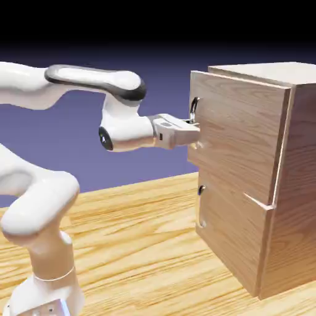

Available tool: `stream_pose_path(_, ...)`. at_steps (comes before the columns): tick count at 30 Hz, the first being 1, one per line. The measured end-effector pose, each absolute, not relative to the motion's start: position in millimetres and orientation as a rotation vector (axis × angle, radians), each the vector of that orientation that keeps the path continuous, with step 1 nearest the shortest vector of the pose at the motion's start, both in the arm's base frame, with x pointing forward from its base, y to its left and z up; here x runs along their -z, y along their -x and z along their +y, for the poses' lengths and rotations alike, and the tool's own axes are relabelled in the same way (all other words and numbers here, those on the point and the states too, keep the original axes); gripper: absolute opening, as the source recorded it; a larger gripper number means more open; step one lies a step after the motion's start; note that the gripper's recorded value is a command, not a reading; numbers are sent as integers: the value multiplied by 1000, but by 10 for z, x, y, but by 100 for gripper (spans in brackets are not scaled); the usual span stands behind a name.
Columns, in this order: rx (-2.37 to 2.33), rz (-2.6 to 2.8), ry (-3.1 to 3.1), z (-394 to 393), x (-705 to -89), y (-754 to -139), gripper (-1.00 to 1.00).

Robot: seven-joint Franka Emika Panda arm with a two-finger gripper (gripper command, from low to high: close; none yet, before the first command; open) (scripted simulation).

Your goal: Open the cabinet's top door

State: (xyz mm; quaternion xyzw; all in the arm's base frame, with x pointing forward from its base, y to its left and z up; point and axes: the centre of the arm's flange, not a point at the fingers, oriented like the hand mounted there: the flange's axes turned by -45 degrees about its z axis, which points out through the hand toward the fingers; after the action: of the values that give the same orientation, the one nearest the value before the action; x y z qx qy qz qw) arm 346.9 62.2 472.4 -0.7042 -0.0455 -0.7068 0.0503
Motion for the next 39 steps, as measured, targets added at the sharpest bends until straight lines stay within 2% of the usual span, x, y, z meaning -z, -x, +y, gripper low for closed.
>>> stream_pose_path(18, 1986, -427, 1986, -18, -4726, -2782, -100)
stream_pose_path(39, 1787, -698, 1787, -906, -4728, -2269, -100)
